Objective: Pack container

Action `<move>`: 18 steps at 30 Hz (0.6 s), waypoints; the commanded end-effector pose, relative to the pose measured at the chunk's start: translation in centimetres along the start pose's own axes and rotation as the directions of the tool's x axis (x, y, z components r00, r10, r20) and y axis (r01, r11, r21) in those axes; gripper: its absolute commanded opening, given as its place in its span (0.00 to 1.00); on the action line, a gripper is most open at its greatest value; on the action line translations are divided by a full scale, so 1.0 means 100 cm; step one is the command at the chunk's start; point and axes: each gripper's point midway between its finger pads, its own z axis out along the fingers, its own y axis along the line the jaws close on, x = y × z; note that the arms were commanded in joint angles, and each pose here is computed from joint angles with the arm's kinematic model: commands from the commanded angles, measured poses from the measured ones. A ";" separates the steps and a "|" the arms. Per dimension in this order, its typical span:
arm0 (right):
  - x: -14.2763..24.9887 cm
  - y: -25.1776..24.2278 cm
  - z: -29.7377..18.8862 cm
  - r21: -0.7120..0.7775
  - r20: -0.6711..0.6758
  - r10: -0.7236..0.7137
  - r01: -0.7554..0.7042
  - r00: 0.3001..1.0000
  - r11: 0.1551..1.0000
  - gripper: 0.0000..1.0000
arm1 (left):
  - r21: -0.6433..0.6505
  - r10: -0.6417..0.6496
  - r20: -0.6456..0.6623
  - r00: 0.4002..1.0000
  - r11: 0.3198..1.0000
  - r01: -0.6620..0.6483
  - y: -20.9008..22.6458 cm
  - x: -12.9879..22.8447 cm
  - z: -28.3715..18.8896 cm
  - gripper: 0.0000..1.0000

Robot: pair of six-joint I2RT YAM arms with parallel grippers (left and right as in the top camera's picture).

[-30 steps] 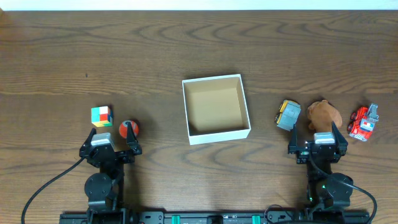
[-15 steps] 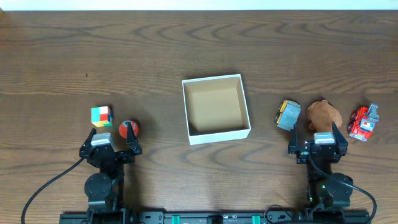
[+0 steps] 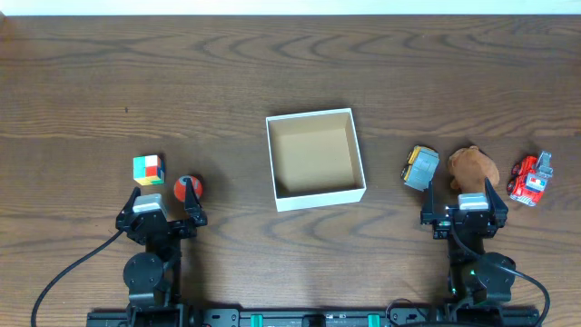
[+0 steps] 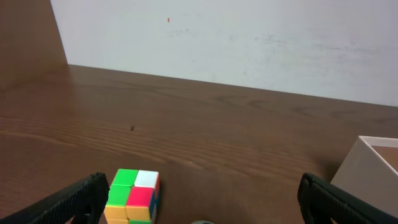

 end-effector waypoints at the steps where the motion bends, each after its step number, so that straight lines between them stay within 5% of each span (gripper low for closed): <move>1: 0.002 -0.004 0.000 0.022 -0.008 -0.011 0.012 1.000 1.000 0.99 | -0.017 0.008 -0.055 0.998 1.000 -0.009 0.004 0.018 0.001 0.98; 18: 0.002 -0.004 0.000 0.022 -0.008 -0.011 0.012 1.000 1.000 0.99 | -0.017 0.008 -0.055 0.998 1.000 -0.009 0.004 0.018 0.001 0.98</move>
